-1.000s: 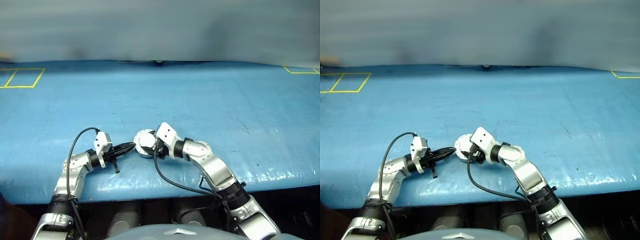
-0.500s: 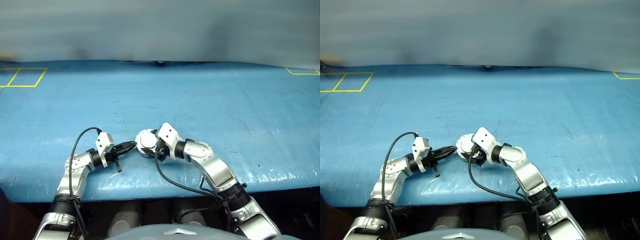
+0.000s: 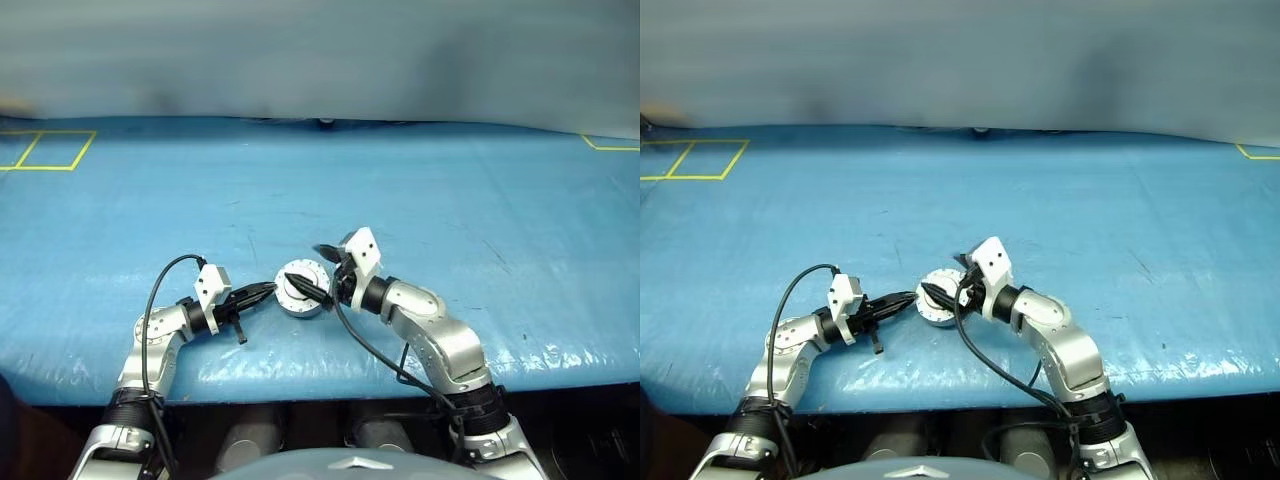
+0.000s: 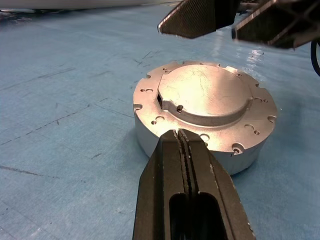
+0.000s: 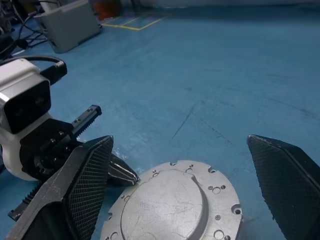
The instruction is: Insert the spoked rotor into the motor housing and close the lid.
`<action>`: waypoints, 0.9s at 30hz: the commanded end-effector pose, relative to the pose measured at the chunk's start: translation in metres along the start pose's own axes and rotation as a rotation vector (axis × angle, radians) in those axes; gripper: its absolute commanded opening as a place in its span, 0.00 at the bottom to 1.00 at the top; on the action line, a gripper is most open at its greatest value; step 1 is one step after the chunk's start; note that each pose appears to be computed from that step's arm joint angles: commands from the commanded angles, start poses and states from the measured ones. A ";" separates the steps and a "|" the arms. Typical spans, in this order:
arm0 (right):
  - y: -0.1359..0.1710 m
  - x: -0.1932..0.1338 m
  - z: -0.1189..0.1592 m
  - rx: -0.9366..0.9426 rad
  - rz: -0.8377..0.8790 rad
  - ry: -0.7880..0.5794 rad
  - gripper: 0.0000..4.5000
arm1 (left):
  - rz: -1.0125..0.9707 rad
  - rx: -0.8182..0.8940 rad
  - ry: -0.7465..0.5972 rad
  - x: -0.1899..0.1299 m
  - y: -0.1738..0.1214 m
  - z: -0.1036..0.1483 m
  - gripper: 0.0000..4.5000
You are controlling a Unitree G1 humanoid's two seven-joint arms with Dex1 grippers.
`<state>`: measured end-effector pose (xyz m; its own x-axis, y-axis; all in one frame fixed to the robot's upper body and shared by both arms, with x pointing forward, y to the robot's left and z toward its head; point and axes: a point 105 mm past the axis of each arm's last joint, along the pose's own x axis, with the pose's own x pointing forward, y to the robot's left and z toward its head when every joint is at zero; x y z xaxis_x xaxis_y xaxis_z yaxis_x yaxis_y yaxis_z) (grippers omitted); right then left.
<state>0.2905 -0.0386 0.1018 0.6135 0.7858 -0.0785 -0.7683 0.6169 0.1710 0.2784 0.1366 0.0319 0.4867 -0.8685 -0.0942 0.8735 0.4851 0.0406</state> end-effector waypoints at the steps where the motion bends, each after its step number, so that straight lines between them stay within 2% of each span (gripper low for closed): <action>1: -0.003 -0.009 0.012 0.065 -0.033 -0.063 1.00 | -0.023 -0.031 0.050 0.001 -0.008 -0.014 0.00; 6: -0.006 -0.024 0.013 0.306 -0.053 -0.160 1.00 | -0.017 -0.028 0.039 0.001 -0.008 -0.013 0.00; 10: -0.005 -0.031 0.007 0.421 -0.057 -0.174 1.00 | -0.015 -0.027 0.034 0.001 -0.008 -0.013 0.00; 18: -0.018 -0.043 -0.031 0.705 -0.131 -0.141 1.00 | -0.010 -0.020 0.032 0.001 -0.007 -0.012 0.00; 27: -0.014 -0.044 -0.042 0.848 -0.098 -0.146 1.00 | -0.010 -0.013 0.034 0.000 -0.006 -0.013 0.00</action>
<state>0.2674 -0.0816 0.0529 0.7382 0.6719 -0.0592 -0.3301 0.4365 0.8370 0.2776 0.1371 0.0312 0.4919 -0.8663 -0.0865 0.8707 0.4891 0.0520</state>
